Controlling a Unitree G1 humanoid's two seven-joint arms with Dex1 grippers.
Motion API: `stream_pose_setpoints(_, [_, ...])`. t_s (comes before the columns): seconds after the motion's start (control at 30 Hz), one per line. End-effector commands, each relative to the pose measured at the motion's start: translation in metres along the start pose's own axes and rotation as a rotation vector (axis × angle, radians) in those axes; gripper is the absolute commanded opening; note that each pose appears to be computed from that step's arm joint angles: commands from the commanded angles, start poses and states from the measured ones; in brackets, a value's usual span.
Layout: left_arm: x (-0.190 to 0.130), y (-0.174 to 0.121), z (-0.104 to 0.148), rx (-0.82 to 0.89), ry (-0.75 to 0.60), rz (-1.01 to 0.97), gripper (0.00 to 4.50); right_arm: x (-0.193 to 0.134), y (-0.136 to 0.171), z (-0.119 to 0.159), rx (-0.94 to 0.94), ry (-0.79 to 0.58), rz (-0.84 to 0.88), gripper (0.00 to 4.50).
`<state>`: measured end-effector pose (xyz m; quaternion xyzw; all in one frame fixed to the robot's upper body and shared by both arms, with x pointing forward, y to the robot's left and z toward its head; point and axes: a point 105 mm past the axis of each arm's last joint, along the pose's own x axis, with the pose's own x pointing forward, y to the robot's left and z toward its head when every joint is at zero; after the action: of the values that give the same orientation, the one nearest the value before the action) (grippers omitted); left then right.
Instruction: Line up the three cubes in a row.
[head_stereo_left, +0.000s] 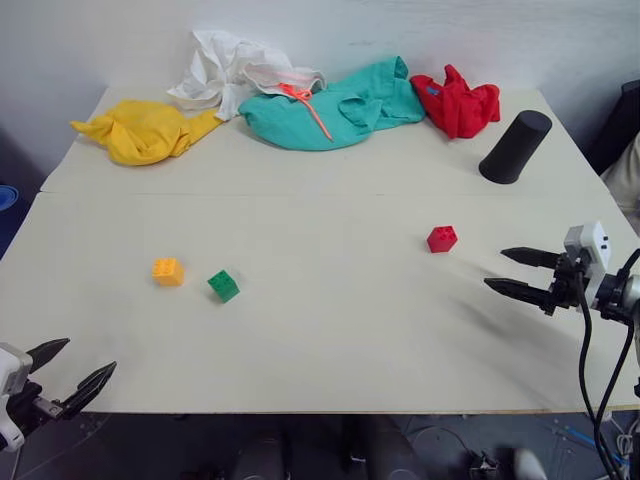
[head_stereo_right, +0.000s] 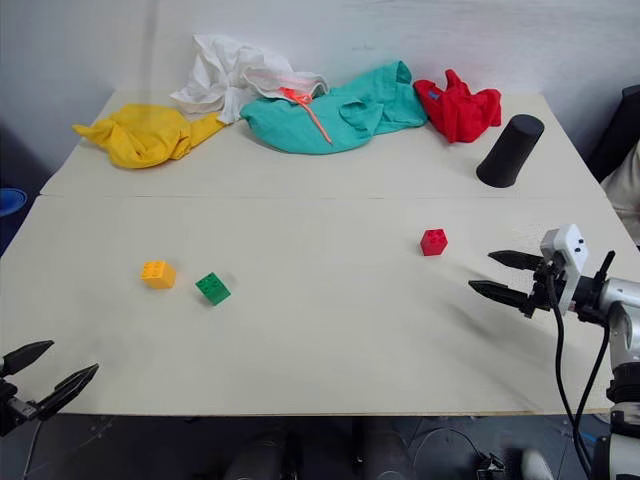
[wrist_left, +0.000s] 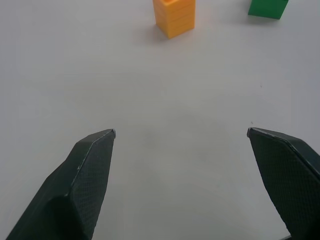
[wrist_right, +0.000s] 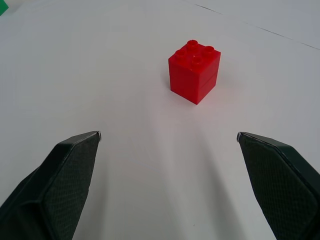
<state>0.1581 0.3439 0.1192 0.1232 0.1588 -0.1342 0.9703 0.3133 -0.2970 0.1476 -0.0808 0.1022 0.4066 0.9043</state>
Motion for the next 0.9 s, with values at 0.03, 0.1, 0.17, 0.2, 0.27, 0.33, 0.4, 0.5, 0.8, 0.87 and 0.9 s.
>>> stream_pose_setpoints(0.03, [-0.007,0.001,0.005,0.006,-0.003,0.007,4.45,-0.006,0.000,0.012,-0.032,-0.035,-0.016,4.50])
stream_pose_setpoints(0.1, [-0.006,0.004,0.005,0.006,0.004,0.025,4.45,-0.005,0.000,0.013,-0.033,-0.037,-0.018,4.50])
stream_pose_setpoints(0.17, [-0.005,0.006,0.004,0.005,0.004,0.032,4.45,-0.005,0.000,0.013,-0.035,-0.036,-0.024,4.50])
stream_pose_setpoints(0.2, [-0.005,0.007,0.004,0.009,0.006,0.031,4.45,-0.005,0.000,0.013,-0.036,-0.036,-0.028,4.50])
stream_pose_setpoints(0.27, [-0.005,0.008,0.002,0.015,0.010,0.028,4.45,-0.003,0.000,0.012,-0.042,-0.033,-0.034,4.50])
stream_pose_setpoints(0.33, [-0.003,0.009,0.001,0.018,0.010,0.032,4.45,-0.001,0.000,0.012,-0.054,-0.024,-0.044,4.50])
stream_pose_setpoints(0.4, [-0.001,0.011,0.002,0.020,0.005,0.035,4.45,0.002,0.000,0.011,-0.084,-0.003,-0.072,4.50])
stream_pose_setpoints(0.5, [0.003,0.010,0.004,0.021,-0.002,0.021,4.45,0.011,0.007,0.013,-0.088,-0.008,-0.087,4.50])
stream_pose_setpoints(0.8, [0.043,-0.043,0.066,0.056,-0.131,-0.332,4.45,0.032,0.015,0.032,-0.024,-0.095,-0.292,4.50])
stream_pose_setpoints(0.87, [0.051,-0.069,0.083,0.052,-0.166,-0.480,4.45,0.040,0.021,0.033,0.022,-0.120,-0.326,4.50])
stream_pose_setpoints(0.9, [0.054,-0.082,0.091,0.054,-0.181,-0.557,4.45,0.045,0.025,0.034,0.034,-0.132,-0.332,4.50])
